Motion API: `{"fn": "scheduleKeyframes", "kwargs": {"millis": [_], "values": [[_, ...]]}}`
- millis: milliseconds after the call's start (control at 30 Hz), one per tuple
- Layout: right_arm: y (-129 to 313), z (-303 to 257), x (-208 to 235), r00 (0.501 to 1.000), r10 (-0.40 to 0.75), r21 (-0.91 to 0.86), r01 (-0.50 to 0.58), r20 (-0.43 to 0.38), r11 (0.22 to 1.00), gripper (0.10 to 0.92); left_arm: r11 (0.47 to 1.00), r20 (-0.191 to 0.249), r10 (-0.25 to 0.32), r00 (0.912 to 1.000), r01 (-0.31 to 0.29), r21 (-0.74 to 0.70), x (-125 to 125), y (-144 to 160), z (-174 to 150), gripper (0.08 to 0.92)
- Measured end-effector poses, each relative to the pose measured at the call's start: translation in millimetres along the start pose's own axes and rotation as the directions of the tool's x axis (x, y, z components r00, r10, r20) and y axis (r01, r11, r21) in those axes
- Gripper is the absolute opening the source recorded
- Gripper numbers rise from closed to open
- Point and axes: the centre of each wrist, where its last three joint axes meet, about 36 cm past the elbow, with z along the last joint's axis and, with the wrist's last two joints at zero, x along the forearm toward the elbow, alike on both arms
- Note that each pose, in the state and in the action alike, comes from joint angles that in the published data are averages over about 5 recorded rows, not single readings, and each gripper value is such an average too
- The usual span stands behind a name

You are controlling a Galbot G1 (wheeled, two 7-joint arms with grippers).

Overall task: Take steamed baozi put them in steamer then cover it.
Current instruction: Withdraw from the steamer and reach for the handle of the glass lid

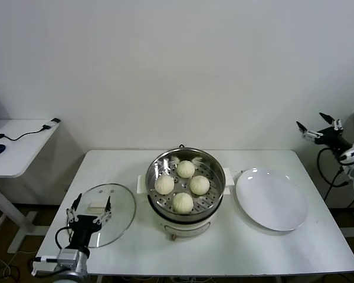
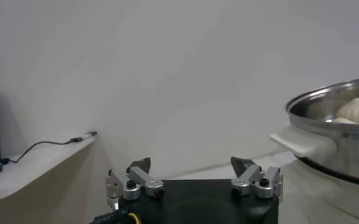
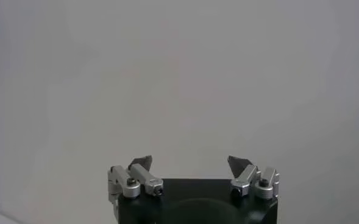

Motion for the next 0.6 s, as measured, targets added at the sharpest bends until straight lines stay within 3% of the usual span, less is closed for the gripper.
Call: {"fn": "scheduleKeyframes", "kwargs": {"millis": [300,600], "values": [[43,33,17,0.998,-0.017,-0.081,0.022,0.058,0.996,0.823,1.000,0.006,-0.013,0.9999,0.013,0.002,-1,0,2,0.823],[83,82,83,1.000,0.012,-0.200,-0.011,0.004,0.980,0.823,0.999,0.003,-0.031,0.9995,0.031,-0.028,-1,6,10,0.823]]}}
